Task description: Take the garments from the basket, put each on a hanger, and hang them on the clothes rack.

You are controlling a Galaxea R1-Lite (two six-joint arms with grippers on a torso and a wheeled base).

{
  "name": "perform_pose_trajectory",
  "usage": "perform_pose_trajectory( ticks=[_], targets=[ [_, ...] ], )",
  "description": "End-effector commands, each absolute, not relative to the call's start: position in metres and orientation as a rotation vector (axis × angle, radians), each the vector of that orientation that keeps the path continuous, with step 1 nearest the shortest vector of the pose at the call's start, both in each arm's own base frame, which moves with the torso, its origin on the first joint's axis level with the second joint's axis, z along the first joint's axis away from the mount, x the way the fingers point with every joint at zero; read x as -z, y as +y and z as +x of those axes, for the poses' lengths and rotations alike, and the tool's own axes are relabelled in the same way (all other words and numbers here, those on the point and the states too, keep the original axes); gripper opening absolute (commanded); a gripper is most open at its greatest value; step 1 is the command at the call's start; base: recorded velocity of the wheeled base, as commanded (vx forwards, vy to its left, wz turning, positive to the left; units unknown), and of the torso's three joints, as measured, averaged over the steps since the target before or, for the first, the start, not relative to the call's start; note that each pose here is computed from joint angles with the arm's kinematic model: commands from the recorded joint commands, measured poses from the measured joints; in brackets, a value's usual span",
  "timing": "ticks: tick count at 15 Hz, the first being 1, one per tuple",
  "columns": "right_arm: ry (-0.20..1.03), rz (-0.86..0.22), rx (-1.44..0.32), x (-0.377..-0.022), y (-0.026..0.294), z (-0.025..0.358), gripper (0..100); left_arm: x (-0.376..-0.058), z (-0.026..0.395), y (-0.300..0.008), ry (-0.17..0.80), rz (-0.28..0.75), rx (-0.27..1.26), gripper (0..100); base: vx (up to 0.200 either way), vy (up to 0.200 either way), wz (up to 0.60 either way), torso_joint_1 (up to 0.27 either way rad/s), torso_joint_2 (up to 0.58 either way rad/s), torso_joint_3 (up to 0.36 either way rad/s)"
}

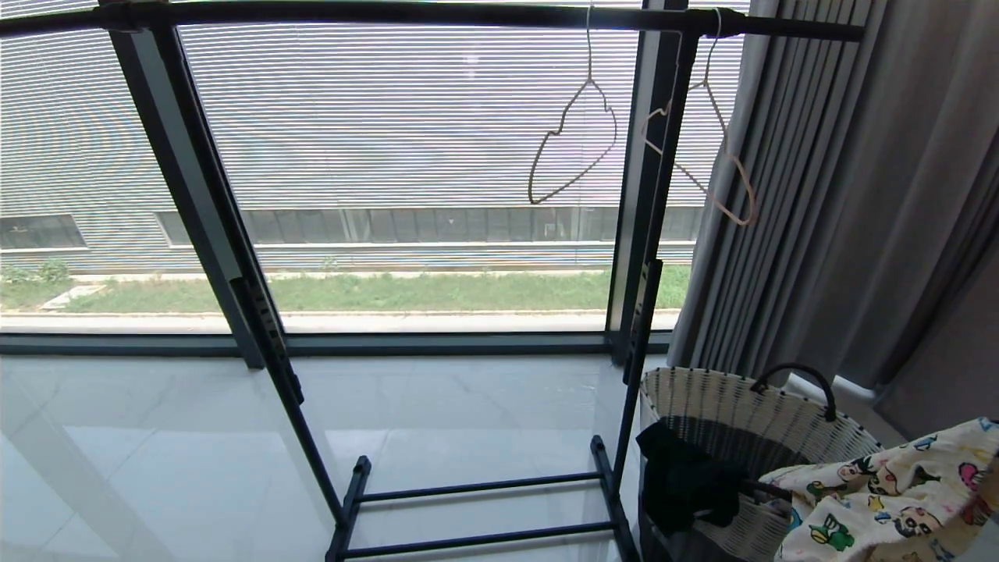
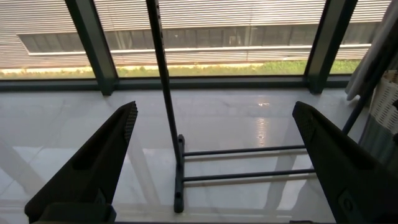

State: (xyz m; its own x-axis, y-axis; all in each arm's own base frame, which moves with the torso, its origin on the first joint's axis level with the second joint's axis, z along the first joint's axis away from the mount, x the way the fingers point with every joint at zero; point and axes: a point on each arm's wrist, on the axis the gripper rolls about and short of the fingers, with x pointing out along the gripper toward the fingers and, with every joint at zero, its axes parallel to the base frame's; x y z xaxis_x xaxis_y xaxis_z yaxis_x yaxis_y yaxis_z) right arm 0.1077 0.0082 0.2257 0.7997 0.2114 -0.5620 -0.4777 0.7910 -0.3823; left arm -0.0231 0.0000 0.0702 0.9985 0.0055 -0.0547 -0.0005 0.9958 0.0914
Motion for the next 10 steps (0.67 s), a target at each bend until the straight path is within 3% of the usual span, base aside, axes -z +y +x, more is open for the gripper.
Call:
perform_pose_trajectory(
  ticks=[1, 7, 10],
  targets=[
    [0.479, -0.55, -0.394, -0.231, 0.01, 0.101, 0, -0.07, -0.023, 0.0, 0.055, 0.092, -0.004, 100, -0.2, 0.0, 0.0, -0.002, 0.0, 0.002],
    [0.471, -0.566, -0.467, -0.232, 0.018, 0.106, 0, -0.07, -0.023, 0.0, 0.055, 0.094, -0.002, 100, -0.2, 0.0, 0.0, 0.002, 0.0, 0.004],
    [0.466, -0.517, -0.516, -0.235, 0.026, 0.111, 0, -0.07, -0.023, 0.0, 0.055, 0.098, -0.002, 100, -0.2, 0.0, 0.0, 0.004, 0.01, 0.001]
  ],
)
